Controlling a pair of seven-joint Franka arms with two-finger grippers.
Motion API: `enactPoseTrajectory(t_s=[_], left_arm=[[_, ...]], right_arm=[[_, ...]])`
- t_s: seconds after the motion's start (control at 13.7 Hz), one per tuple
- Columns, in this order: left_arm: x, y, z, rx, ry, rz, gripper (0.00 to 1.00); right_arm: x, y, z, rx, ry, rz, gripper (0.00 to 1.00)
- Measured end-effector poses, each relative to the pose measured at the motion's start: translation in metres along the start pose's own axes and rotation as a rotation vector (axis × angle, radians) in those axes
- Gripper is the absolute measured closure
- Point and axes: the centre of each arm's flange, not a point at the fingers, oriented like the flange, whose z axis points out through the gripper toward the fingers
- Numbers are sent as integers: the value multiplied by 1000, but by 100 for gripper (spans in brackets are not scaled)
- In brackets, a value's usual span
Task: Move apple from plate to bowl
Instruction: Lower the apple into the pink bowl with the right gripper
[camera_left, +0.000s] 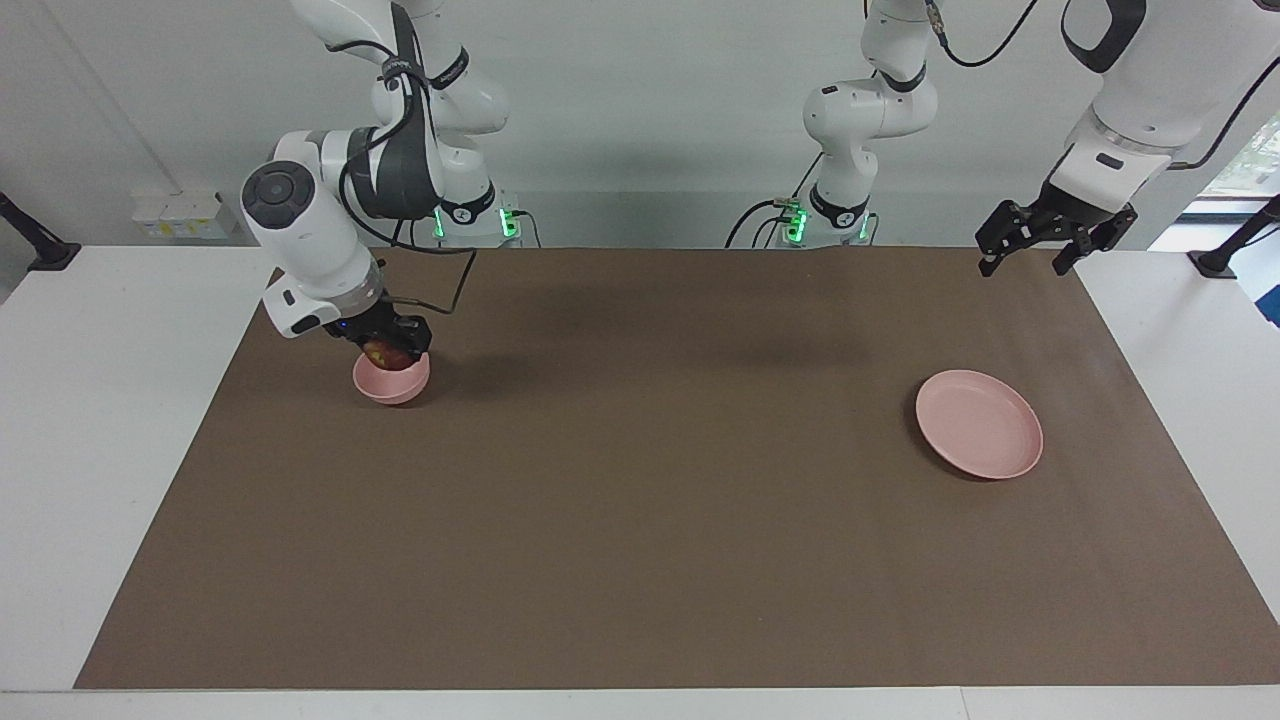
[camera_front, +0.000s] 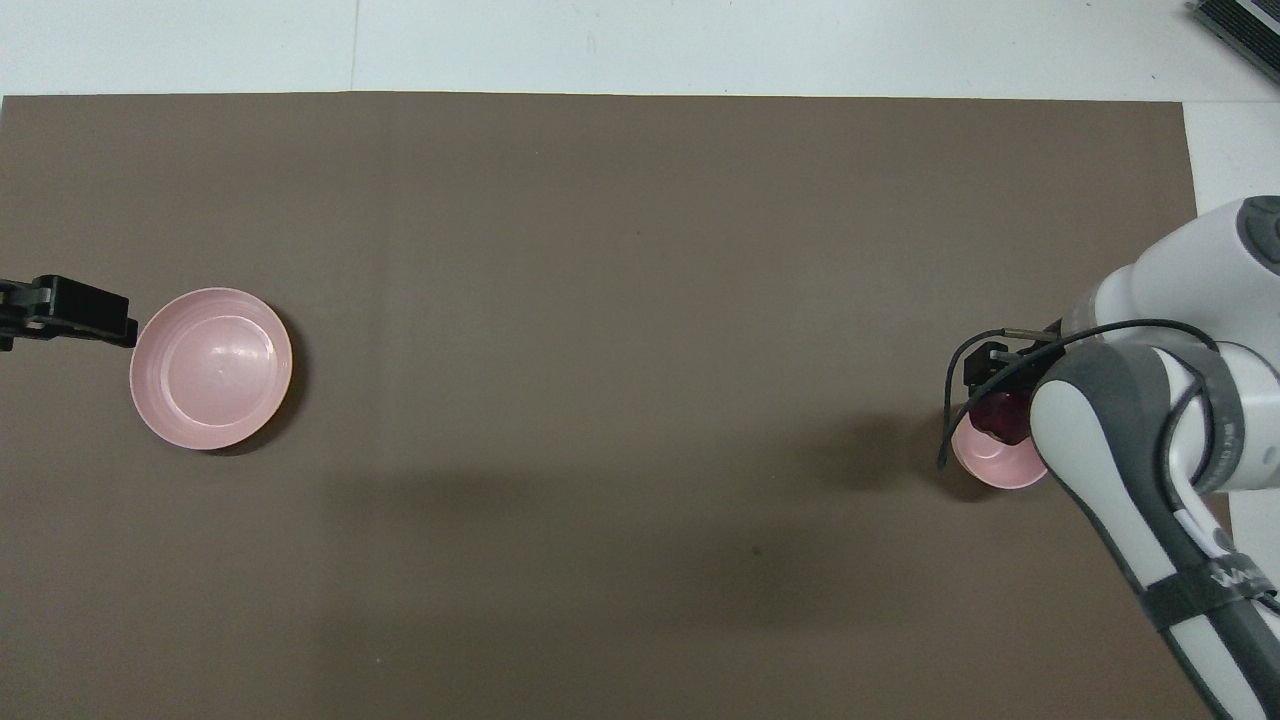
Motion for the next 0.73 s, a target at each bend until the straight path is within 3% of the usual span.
enactPoseTrajectory(t_s=[0.29, 0.73], left_arm=[[1, 1, -6, 1, 33, 1, 0], [-2, 2, -12, 2, 43, 3, 0]], right_arm=[[0, 22, 48, 11, 11, -17, 21], [-11, 38, 82, 17, 21, -31, 21]])
